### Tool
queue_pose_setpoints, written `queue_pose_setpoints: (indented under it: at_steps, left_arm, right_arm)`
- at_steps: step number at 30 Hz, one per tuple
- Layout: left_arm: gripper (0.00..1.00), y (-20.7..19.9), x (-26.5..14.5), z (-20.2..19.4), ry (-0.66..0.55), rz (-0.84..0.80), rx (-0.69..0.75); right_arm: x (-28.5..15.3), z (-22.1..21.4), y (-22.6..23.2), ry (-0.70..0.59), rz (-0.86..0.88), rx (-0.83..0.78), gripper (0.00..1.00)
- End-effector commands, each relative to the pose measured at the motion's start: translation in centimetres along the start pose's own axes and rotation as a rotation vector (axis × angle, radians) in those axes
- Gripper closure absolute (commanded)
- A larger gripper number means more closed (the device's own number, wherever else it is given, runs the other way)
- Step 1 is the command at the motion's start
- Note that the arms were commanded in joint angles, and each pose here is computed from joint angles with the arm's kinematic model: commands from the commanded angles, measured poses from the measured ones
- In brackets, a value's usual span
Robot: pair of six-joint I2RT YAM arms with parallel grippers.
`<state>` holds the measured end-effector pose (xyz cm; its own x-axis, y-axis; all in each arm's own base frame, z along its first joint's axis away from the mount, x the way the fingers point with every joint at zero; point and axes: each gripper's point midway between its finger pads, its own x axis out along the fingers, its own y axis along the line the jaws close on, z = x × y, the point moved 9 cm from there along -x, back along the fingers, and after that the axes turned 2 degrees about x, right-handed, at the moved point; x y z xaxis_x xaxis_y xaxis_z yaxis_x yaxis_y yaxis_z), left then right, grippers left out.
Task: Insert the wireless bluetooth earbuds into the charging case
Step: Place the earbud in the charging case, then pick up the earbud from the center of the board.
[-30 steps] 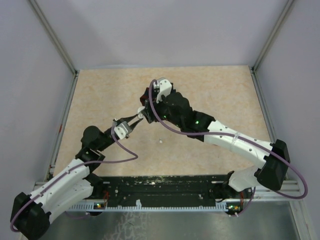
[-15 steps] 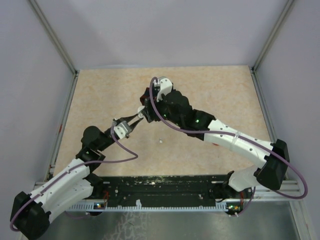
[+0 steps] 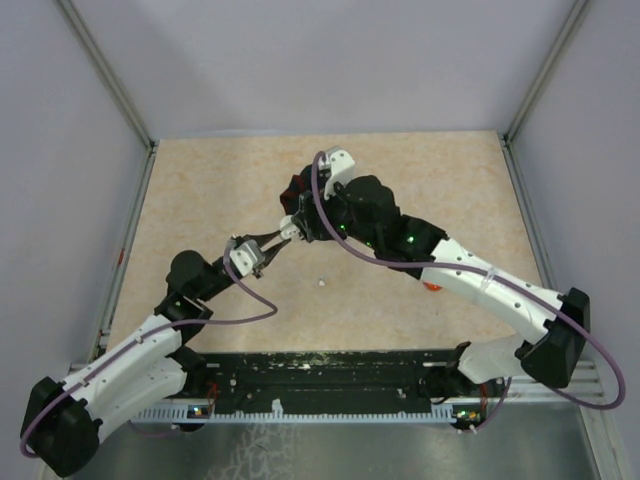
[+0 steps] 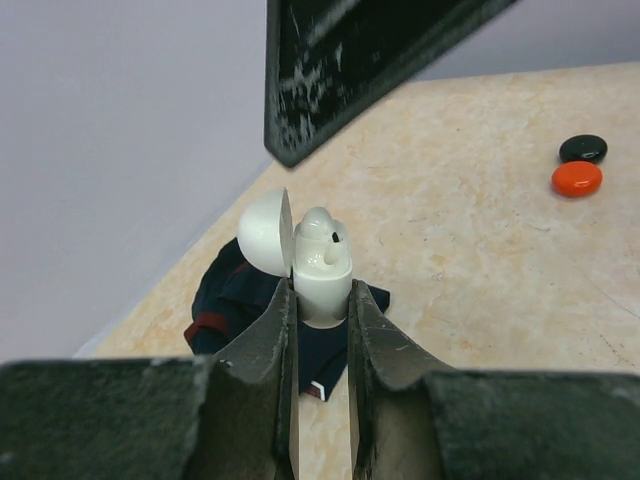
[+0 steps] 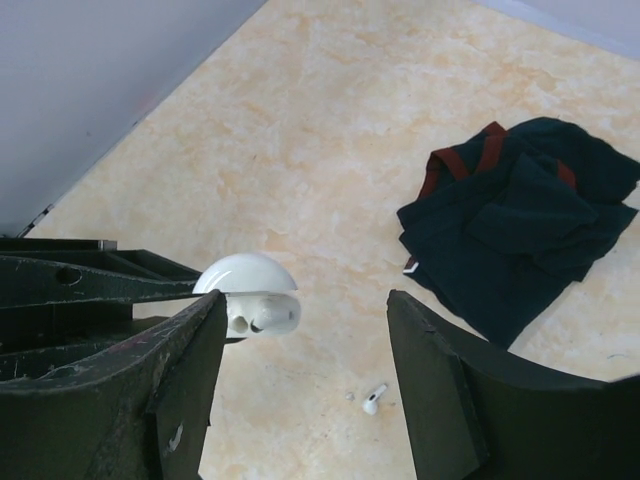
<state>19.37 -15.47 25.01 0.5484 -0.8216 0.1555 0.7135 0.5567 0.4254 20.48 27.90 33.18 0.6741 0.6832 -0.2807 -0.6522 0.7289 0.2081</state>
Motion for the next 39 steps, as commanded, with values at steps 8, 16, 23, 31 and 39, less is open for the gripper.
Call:
queue_pose_setpoints:
  at_steps: [8,16,23,31,39]
  left_arm:
    - [1.00,0.0,0.6,1.2,-0.038,-0.018,-0.078]
    - [1.00,1.1,0.6,0.7,0.022,0.108,-0.141]
    - [1.00,2.7,0.5,-0.8,0.191,0.278,-0.179]
    - [1.00,4.1,-0.3,-1.2,0.264,0.418,-0.168]
    - [1.00,4.5,-0.8,-0.9,0.261,0.459,-0.153]
  right_arm:
    - [-2.8,2.4,-2.1,-0.056,0.150,-0.140,0.36]
    - [-1.7,-0.9,-4.4,0.018,0.084,-0.179,0.37]
    - [0.2,-6.0,-5.8,0.203,0.035,-0.181,0.40]
    - [2.3,-12.3,-6.1,0.364,0.022,-0.125,0.42]
    - [4.7,-15.1,-6.2,0.414,0.037,-0.166,0.43]
